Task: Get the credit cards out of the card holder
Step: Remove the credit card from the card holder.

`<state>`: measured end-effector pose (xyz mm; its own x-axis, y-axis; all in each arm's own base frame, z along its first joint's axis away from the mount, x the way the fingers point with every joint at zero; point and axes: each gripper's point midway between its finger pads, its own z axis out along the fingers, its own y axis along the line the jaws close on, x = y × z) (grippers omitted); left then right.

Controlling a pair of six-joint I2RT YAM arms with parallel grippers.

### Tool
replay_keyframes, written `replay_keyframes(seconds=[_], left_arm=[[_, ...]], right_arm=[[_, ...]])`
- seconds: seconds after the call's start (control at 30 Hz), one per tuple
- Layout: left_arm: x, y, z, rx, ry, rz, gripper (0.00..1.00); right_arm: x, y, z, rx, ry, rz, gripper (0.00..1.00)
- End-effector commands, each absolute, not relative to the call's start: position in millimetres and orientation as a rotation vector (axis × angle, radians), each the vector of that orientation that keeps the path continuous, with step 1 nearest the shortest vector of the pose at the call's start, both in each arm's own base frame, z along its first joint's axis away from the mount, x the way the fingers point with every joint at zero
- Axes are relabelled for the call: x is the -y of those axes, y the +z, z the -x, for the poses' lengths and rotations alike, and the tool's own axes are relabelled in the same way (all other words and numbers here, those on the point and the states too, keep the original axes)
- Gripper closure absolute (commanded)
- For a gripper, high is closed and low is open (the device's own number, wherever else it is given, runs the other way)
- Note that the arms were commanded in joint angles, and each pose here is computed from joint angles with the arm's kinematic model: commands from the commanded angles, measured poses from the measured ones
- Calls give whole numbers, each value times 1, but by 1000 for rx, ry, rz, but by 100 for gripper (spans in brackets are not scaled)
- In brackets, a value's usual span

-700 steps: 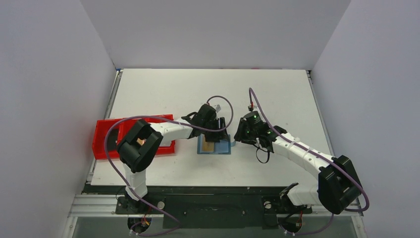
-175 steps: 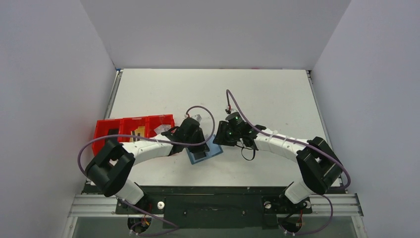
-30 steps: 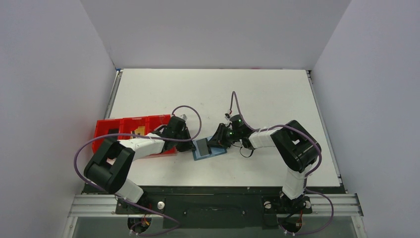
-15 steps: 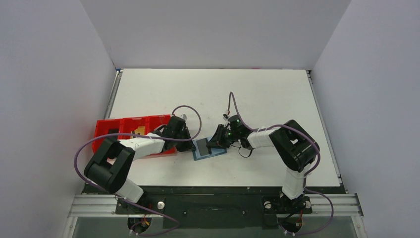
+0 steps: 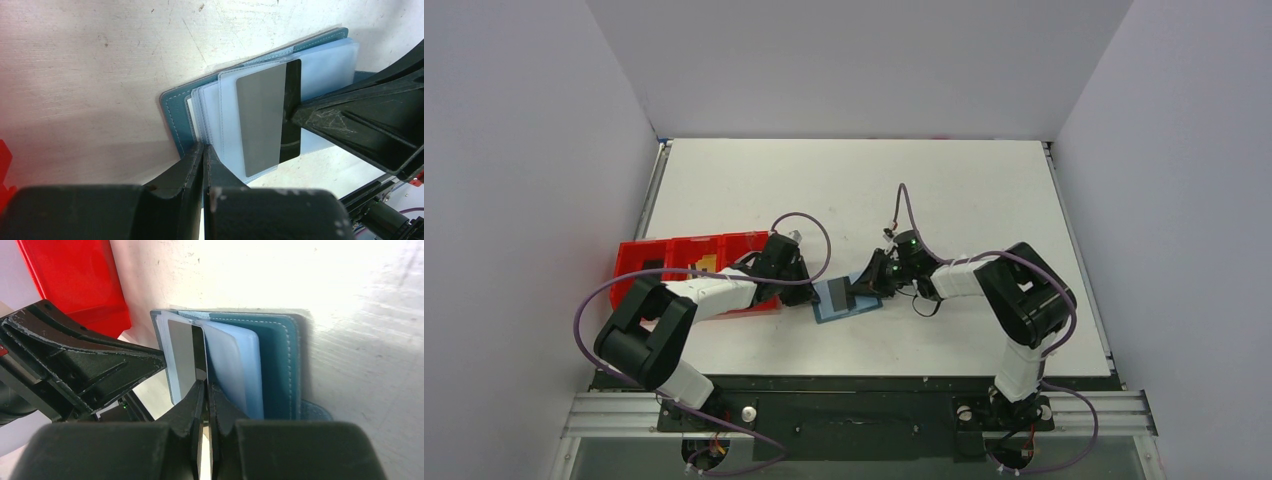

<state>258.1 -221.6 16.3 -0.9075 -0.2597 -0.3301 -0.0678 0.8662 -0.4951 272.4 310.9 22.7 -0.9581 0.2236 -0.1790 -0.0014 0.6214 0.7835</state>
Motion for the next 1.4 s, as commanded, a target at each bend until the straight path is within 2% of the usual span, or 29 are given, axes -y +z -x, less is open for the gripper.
replay_keyframes(seconds=[0.0,0.93,1.3,1.37], left_arm=[[200,-9,-246,-2732,-525,256,100],[206,4,-253,-2712,-561,224,100],[224,67,-279,-2614,-633,114,100],[224,84,-285,-2579,-631,98,95]], right_arm=[[-296,27,-284,-2547,1185,-199,100],[-263,45,-291,-2514,1128,-208,100],[-264,51,-292,-2506,1134,-206,100],[-264,52,-293,-2502,1139,-205,100]])
